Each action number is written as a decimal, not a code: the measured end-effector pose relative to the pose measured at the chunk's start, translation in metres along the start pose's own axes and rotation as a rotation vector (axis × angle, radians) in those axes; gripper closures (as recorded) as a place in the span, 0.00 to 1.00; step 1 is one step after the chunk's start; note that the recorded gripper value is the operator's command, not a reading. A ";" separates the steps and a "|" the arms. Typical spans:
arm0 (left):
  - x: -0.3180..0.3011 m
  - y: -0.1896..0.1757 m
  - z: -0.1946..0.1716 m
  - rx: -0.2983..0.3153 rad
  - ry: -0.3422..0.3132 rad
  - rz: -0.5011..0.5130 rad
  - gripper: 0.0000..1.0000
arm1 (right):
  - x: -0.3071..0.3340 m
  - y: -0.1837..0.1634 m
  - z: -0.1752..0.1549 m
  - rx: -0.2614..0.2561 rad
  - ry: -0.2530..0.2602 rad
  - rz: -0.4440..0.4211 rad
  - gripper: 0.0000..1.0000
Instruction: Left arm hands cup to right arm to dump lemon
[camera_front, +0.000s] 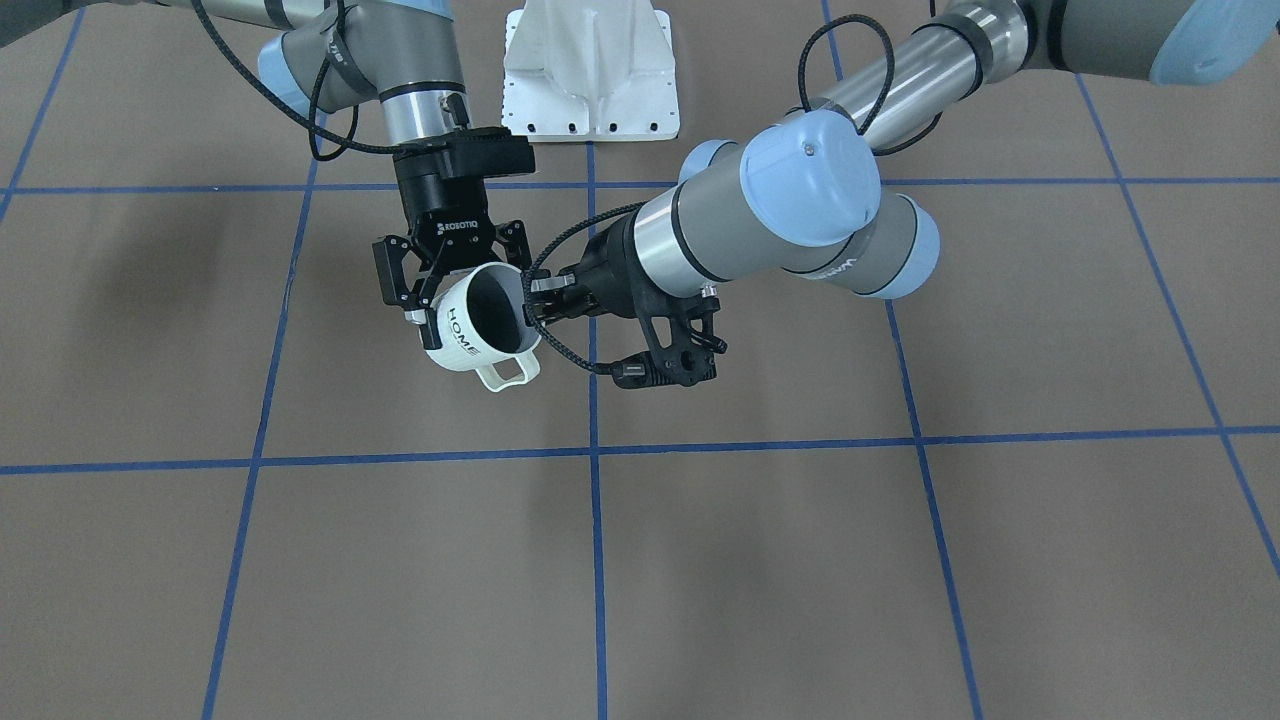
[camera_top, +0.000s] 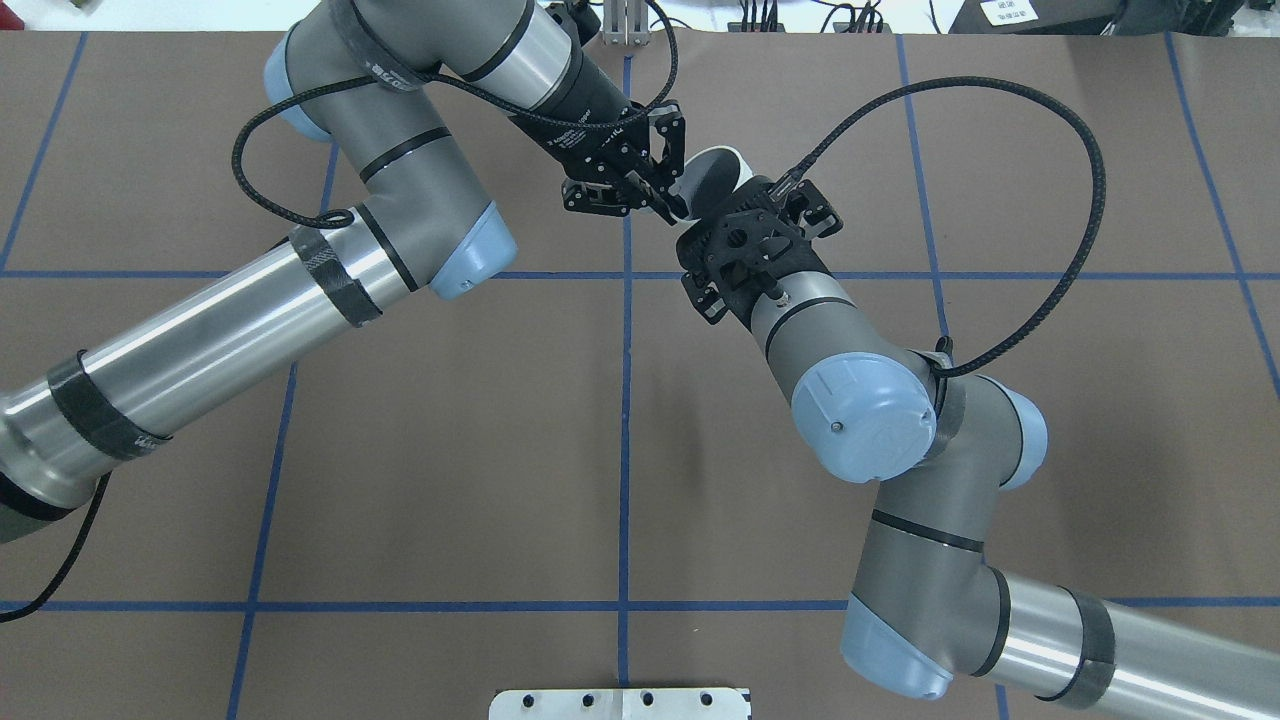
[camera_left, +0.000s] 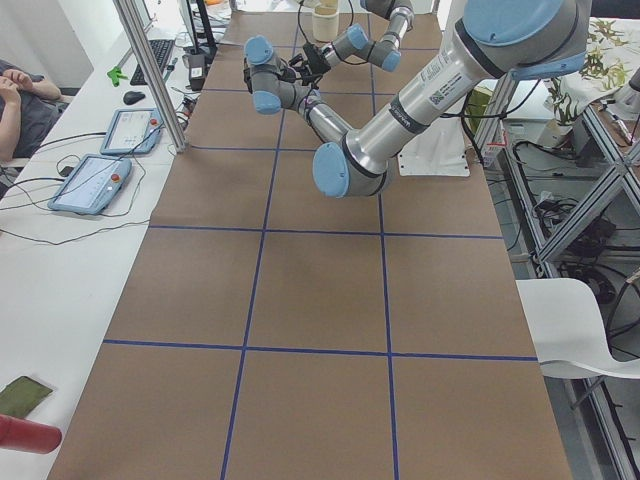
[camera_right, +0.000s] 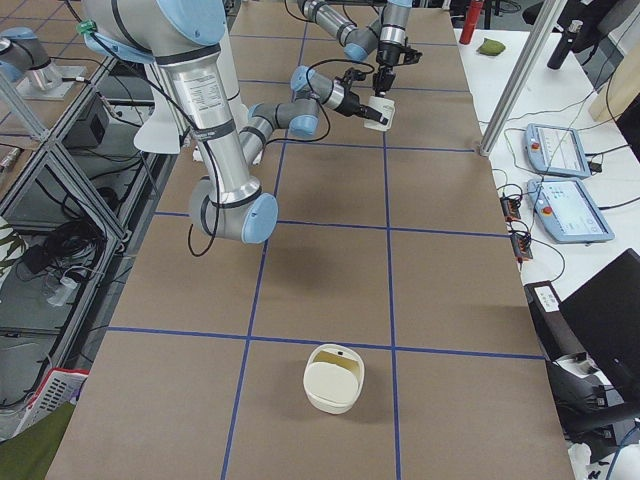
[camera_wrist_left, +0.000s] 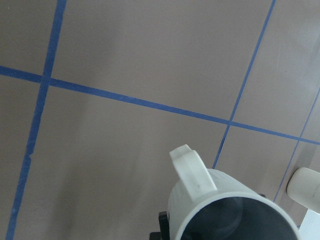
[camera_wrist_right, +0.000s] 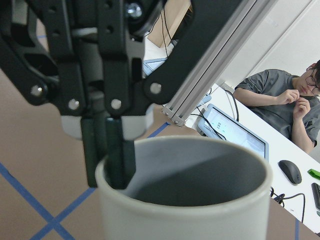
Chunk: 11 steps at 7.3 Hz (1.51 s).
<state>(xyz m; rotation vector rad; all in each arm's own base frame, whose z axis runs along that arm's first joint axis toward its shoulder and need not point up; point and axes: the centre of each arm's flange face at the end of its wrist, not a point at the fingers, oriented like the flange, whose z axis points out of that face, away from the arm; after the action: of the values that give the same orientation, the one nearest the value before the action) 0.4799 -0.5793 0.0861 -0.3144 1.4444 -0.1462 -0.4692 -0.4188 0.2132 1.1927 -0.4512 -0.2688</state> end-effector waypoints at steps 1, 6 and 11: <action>0.001 0.001 0.000 -0.001 0.000 -0.005 1.00 | 0.000 0.001 0.001 -0.002 0.001 -0.001 0.00; 0.003 0.002 0.000 -0.003 0.000 -0.011 1.00 | -0.002 0.001 0.000 0.005 -0.002 0.043 0.00; -0.002 -0.004 -0.004 0.006 -0.002 -0.019 1.00 | 0.003 0.006 0.000 -0.001 0.003 0.043 0.00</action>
<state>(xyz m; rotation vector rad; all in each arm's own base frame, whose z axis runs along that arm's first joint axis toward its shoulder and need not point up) 0.4760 -0.5834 0.0885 -0.3232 1.4387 -0.1655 -0.4674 -0.4180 0.2197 1.1810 -0.4730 -0.2303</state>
